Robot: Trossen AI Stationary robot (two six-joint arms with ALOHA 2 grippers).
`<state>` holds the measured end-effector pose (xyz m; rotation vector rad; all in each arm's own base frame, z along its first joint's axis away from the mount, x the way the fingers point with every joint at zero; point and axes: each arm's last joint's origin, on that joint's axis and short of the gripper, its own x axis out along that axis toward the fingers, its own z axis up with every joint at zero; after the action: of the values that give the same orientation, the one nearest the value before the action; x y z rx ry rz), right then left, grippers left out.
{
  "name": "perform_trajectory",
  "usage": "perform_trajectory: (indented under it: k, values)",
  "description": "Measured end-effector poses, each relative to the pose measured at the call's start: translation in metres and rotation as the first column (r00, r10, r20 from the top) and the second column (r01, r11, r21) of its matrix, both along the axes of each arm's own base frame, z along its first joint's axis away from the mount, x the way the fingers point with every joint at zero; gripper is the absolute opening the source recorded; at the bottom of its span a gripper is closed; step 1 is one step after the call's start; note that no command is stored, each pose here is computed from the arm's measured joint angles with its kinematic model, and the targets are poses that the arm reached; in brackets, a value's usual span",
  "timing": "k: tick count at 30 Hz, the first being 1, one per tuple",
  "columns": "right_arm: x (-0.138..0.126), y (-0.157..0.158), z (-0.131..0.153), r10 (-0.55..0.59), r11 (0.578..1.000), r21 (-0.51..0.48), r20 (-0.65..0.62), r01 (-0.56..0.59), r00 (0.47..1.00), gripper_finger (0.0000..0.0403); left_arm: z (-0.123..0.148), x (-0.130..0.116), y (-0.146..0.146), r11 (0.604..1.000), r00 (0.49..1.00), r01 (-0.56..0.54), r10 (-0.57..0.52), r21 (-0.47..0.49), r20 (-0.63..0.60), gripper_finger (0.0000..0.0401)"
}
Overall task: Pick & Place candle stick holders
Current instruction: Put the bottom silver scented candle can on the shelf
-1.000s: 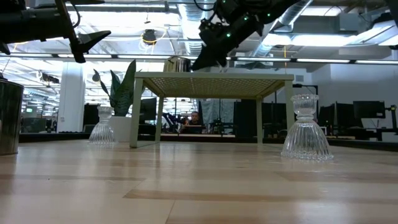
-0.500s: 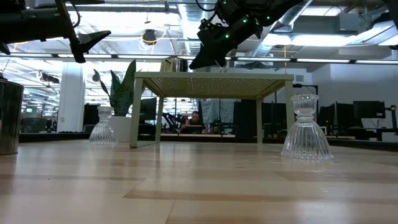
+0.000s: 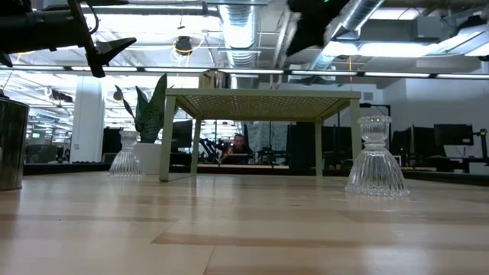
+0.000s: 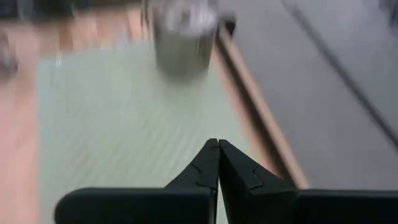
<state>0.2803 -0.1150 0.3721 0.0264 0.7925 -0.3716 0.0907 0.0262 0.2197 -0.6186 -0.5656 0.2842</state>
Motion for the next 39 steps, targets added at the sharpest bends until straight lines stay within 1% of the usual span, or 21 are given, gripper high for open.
perform_trajectory:
  k: [2, 6, 9, 11, 14, 17, 20, 22, 24, 26, 28, 30, 32, 34, 36, 39]
  values:
    - [-0.022, 0.017, 0.004, -0.058, 0.997, 0.040, -0.091, 0.061, 0.994, 0.0000, 0.000, 0.000, 0.000, 1.000, 1.000, -0.001, 0.001, 0.000, 0.000, 0.0337]
    - [-0.058, 0.049, 0.007, -0.130, 0.986, 0.072, -0.209, 0.148, 0.969, 0.0000, 0.000, 0.000, 0.000, 1.000, 1.000, -0.001, 0.001, 0.000, 0.000, 0.0337]
    - [-0.076, 0.073, 0.002, -0.141, 0.974, 0.141, -0.249, 0.180, 0.958, 0.0004, 0.000, 0.000, 0.000, 1.000, 1.000, -0.001, 0.001, 0.000, 0.000, 0.0337]
    - [-0.089, 0.088, -0.005, -0.107, 0.955, 0.232, -0.312, 0.185, 0.944, 0.0021, 0.000, 0.000, 0.000, 1.000, 1.000, 0.000, 0.000, 0.000, 0.000, 0.0337]
    - [-0.098, 0.115, -0.021, -0.010, 0.915, 0.366, -0.395, 0.167, 0.918, 0.0069, 0.000, 0.000, 0.000, 1.000, 1.000, -0.001, 0.001, 0.000, 0.000, 0.0337]
    - [-0.100, 0.143, -0.034, 0.110, 0.879, 0.463, -0.430, 0.114, 0.896, 0.0137, 0.000, 0.000, 0.000, 1.000, 1.000, -0.001, 0.001, 0.000, 0.000, 0.0337]
    - [-0.101, 0.172, -0.040, 0.215, 0.858, 0.512, -0.443, 0.049, 0.871, 0.0215, 0.000, 0.000, 0.000, 1.000, 1.000, 0.000, 0.000, 0.000, 0.000, 0.0337]
    - [-0.099, 0.190, -0.043, 0.262, 0.848, 0.530, -0.438, 0.012, 0.860, 0.0265, 0.000, 0.000, 0.000, 1.000, 1.000, 0.000, 0.000, 0.000, 0.000, 0.0337]
    - [-0.099, 0.208, -0.046, 0.333, 0.822, 0.568, -0.431, -0.034, 0.839, 0.0310, 0.000, 0.000, 0.000, 1.000, 1.000, -0.001, 0.001, 0.000, 0.000, 0.0337]
    - [-0.099, 0.226, -0.049, 0.417, 0.785, 0.613, -0.422, -0.085, 0.805, 0.0353, 0.000, 0.000, 0.000, 1.000, 1.000, 0.000, 0.000, 0.000, 0.000, 0.0337]
    - [-0.100, 0.240, -0.054, 0.461, 0.776, 0.621, -0.444, -0.106, 0.768, 0.0385, 0.000, 0.000, 0.000, 1.000, 1.000, -0.001, 0.001, 0.000, 0.000, 0.0337]
    - [-0.101, 0.252, -0.061, 0.479, 0.788, 0.605, -0.482, -0.117, 0.733, 0.0393, 0.000, 0.000, 0.000, 1.000, 1.000, 0.000, 0.000, 0.000, 0.000, 0.0337]
    - [-0.104, 0.262, -0.066, 0.492, 0.799, 0.584, -0.503, -0.140, 0.711, 0.0382, 0.000, 0.000, 0.000, 1.000, 1.000, -0.001, 0.001, 0.000, 0.000, 0.0337]
    - [-0.106, 0.271, -0.068, 0.497, 0.805, 0.573, -0.504, -0.158, 0.706, 0.0371, 0.000, 0.000, 0.000, 1.000, 1.000, 0.000, 0.000, 0.000, 0.000, 0.0337]
    - [-0.106, 0.279, -0.071, 0.505, 0.799, 0.578, -0.495, -0.166, 0.707, 0.0365, 0.000, 0.000, 0.000, 1.000, 1.000, -0.001, 0.001, 0.000, 0.000, 0.0337]
    - [-0.103, 0.291, -0.075, 0.489, 0.799, 0.580, -0.475, -0.158, 0.731, 0.0366, 0.000, 0.000, 0.000, 1.000, 1.000, -0.001, 0.001, 0.000, 0.000, 0.0337]
